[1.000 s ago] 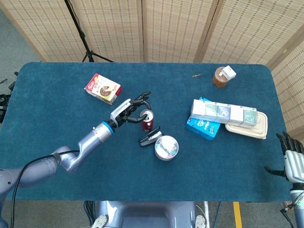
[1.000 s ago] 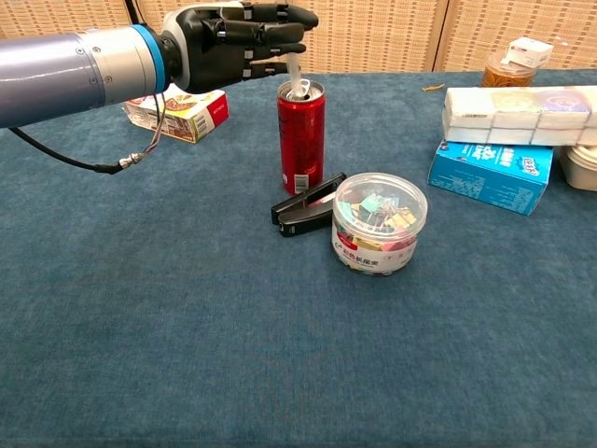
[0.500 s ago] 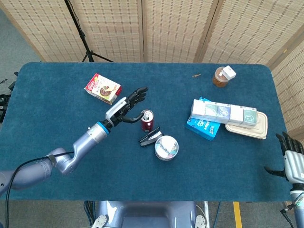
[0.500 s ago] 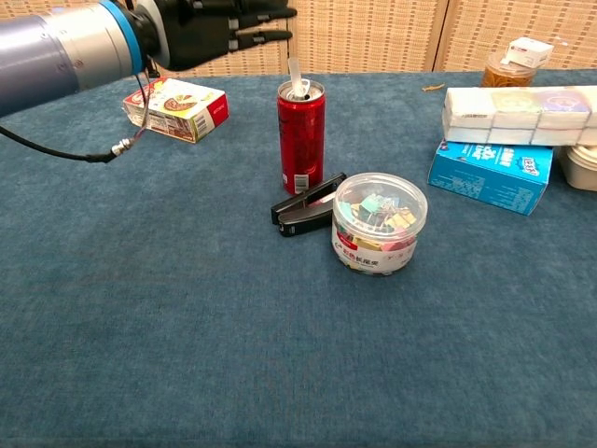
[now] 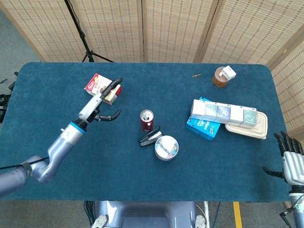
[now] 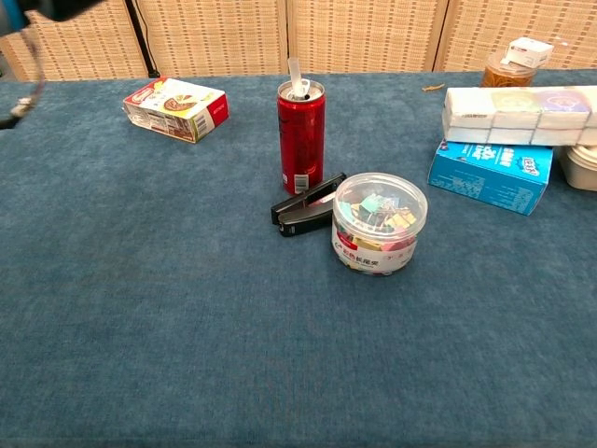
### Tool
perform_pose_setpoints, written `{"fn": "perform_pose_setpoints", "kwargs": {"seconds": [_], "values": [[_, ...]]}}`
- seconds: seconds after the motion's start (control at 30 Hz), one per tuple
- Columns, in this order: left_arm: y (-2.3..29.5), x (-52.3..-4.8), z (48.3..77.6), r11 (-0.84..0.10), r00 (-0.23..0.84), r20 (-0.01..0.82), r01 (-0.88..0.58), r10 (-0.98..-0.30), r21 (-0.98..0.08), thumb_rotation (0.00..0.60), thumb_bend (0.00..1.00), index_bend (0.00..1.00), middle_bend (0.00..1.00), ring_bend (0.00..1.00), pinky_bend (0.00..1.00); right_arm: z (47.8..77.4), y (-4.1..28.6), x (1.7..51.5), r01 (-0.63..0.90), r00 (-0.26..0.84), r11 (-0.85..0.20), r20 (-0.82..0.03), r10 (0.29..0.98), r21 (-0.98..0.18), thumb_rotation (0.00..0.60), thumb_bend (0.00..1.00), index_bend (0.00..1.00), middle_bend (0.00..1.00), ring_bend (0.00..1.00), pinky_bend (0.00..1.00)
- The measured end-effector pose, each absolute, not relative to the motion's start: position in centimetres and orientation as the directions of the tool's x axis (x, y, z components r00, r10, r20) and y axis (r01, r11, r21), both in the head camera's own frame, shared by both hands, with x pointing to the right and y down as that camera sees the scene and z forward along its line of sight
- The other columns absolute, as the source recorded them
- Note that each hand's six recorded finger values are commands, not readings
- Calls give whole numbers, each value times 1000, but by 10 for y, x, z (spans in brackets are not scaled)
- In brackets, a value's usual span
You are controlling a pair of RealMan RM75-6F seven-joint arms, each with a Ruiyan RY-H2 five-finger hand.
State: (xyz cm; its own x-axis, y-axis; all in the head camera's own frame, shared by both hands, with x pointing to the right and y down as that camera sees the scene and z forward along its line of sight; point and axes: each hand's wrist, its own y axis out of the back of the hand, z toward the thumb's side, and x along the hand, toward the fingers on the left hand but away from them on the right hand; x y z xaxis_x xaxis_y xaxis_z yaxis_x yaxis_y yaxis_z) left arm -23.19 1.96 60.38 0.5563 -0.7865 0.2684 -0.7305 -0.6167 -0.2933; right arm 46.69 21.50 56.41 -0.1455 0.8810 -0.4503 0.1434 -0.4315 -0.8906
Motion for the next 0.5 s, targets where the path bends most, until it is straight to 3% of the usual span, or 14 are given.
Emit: {"fn": "perform_pose_setpoints", "kwargs": {"seconds": [0.17,0.33,0.5], "values": [[48,-303,601,-551,424,352,-625,-834,-553,600,416,0,0,0,0,560,216,462,127,-130,-414,-429,894,-901,600,0,0,0,0,0],[99,-379,603,-515,268,443,-523,-855,-679,600,416,0,0,0,0,556,216,455,101,-104,-394,-404,909,-913,600,0,0,0,0,0],[137,-422,598,-475,153,459,-447,-875,-758,600,416,0,0,0,0,556,217,453,69,-92,-382,-387,917,-922,600,0,0,0,0,0]]}}
